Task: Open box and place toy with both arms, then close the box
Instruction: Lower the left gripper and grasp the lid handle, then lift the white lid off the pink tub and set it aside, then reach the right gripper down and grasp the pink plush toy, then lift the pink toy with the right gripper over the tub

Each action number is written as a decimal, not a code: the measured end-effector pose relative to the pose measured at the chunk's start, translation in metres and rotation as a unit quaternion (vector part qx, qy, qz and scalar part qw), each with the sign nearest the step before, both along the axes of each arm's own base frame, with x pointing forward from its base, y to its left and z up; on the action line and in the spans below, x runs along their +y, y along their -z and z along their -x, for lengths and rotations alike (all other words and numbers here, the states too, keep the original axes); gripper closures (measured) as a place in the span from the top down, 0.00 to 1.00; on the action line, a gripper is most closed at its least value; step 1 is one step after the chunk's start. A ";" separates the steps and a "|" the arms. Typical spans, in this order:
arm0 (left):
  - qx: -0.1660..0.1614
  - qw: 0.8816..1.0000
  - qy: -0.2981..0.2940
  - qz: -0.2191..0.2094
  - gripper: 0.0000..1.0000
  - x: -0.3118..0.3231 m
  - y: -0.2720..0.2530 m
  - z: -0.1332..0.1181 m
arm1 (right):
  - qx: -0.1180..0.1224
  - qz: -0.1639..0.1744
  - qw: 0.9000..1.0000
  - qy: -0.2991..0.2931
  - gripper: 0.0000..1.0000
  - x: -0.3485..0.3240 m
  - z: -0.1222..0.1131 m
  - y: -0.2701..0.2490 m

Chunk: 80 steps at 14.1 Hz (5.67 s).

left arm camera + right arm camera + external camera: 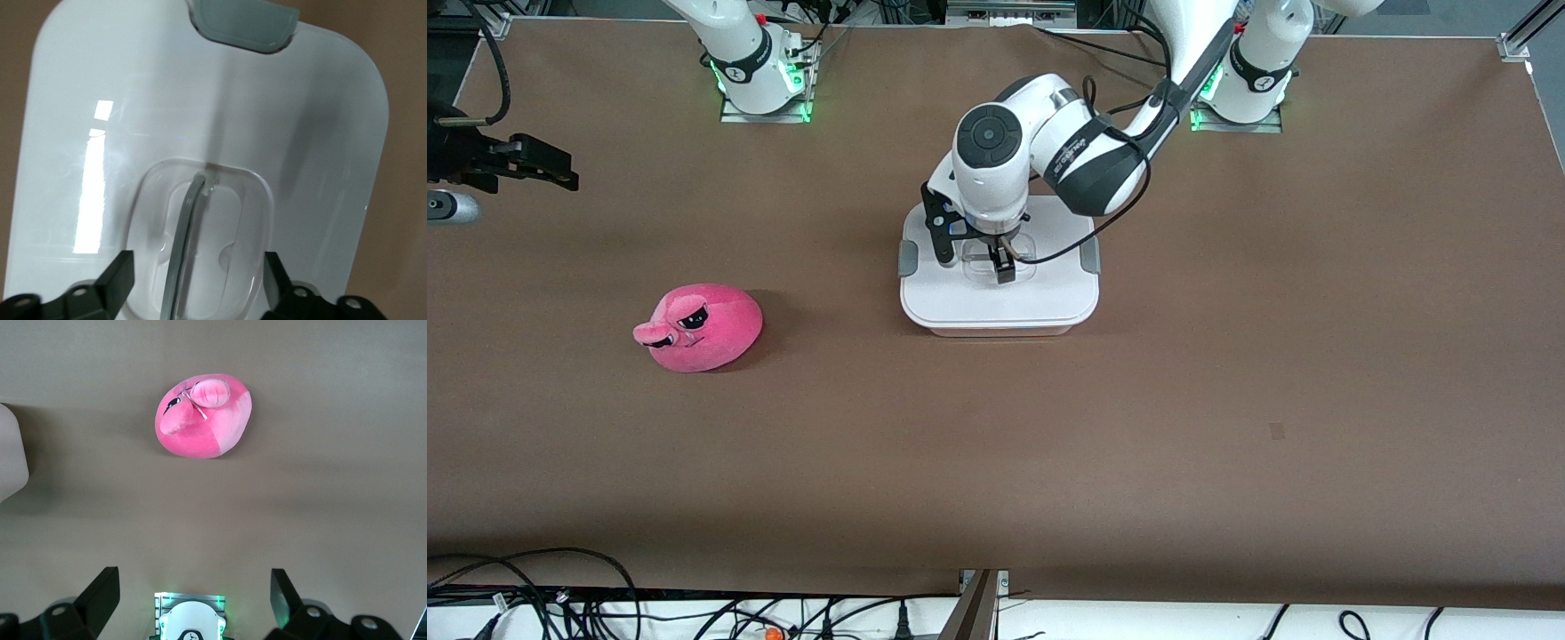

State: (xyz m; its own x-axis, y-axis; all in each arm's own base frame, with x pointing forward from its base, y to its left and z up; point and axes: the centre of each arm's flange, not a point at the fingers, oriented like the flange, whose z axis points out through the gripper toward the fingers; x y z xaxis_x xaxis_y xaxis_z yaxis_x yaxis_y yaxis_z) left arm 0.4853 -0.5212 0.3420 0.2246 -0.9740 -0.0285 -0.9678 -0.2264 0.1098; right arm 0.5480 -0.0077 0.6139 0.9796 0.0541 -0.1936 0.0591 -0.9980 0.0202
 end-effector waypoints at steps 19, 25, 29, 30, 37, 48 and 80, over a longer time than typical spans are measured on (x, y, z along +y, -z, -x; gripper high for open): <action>0.007 0.999 -0.028 -0.041 0.07 0.063 -0.144 0.010 | -0.001 0.000 1.000 0.000 1.00 0.000 0.000 0.000; 0.078 0.990 -0.082 -0.080 0.07 0.255 -0.197 -0.061 | 0.010 0.002 1.000 -0.006 1.00 0.008 -0.021 0.031; 0.089 0.993 -0.062 -0.040 0.07 0.409 -0.215 -0.105 | 0.032 0.005 0.999 -0.016 1.00 0.015 -0.060 0.105; 0.089 0.994 -0.054 -0.029 0.07 0.443 -0.217 -0.111 | 0.036 0.002 0.999 -0.035 1.00 0.015 -0.071 0.126; 0.093 0.995 -0.014 -0.033 0.07 0.491 -0.217 -0.115 | 0.070 -0.037 0.977 -0.199 1.00 0.015 -0.090 0.238; 0.105 0.993 0.040 -0.021 0.07 0.500 -0.205 -0.120 | 0.069 -0.060 0.953 -0.289 1.00 -0.010 -0.079 0.280; 0.113 0.993 0.037 -0.015 0.07 0.520 -0.197 -0.122 | 0.061 -0.078 0.841 -0.532 0.09 0.361 0.012 0.136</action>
